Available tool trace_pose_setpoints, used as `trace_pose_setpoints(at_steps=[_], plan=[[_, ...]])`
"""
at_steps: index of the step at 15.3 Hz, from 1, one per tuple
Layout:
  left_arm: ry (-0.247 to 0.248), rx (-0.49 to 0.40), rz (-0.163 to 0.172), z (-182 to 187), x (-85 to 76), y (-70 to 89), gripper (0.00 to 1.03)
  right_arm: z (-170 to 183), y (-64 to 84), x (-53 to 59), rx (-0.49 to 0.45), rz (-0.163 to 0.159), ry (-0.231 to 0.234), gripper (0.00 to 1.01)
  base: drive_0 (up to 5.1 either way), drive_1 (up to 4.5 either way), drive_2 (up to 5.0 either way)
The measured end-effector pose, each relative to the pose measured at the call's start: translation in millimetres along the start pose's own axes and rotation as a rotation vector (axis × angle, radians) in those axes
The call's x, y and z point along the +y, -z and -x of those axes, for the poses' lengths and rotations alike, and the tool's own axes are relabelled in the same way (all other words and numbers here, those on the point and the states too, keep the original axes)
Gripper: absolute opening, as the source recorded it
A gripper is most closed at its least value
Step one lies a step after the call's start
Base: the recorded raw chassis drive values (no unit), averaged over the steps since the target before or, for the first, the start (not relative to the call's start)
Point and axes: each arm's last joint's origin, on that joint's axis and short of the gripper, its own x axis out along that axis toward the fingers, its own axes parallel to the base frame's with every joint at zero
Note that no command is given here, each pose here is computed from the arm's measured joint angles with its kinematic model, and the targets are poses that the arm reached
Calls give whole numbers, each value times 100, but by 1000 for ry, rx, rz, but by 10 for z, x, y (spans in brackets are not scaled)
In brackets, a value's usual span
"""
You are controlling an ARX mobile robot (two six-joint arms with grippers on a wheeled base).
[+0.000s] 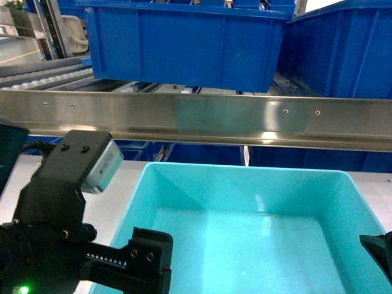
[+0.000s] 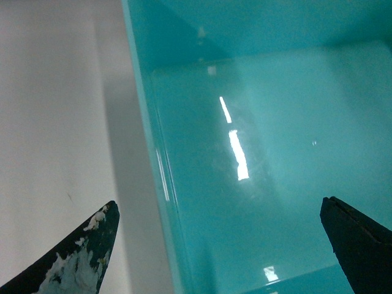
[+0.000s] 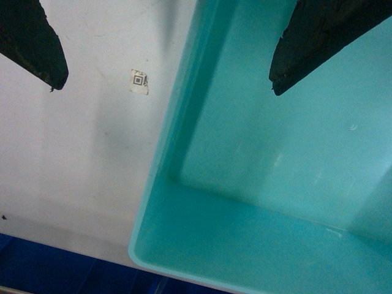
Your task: Organize blue bins on left shelf correctly
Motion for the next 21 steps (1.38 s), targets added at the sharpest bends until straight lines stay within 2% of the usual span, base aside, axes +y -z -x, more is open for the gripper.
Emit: trace_pose_setpoints(at_steps=[2,5,6,7,8,9,10,13,14,15,16,18,19,21], plan=[[-20,39,7,-55,-31,61,98,-44,52,-31,31,-4,5,98,0,0,0],[-50,84,57,-147,-52,169,98,-127,247,-44,91,2,9,98,0,0,0],[-93,106,60,-226,-39,284,98,-151,301,-44,105,8,14,98,0,0,0],[-110,103,71,-261,-8,337,98,-167,322,-43,100,12,15,98,0,0,0],[-125,122,81,-295,23,389,86,-187,393,-39,111,16,19,98,0,0,0],[-110,131,91,-296,28,389,53,-194,467,-37,119,19,30,73,0,0,0],[-109,131,98,-297,42,384,35,-192,489,-31,121,19,24,55,0,0,0],[-88,135,106,-296,28,387,8,-187,495,-24,115,19,13,28,0,0,0],[-88,130,118,-295,14,379,1,-185,492,-18,106,3,0,19,0,0,0],[-90,131,128,-295,14,382,2,-186,484,-14,97,-51,-10,11,0,0,0],[-91,126,128,-294,9,380,2,-184,484,-13,95,-84,-11,8,0,0,0],[-99,114,119,-292,16,382,2,-175,492,-10,86,-103,-10,8,0,0,0],[-103,107,102,-278,21,373,2,-164,492,-9,85,-111,-9,8,0,0,0],[-97,65,88,-201,38,277,2,-94,416,-16,52,-137,-10,8,0,0,0]])
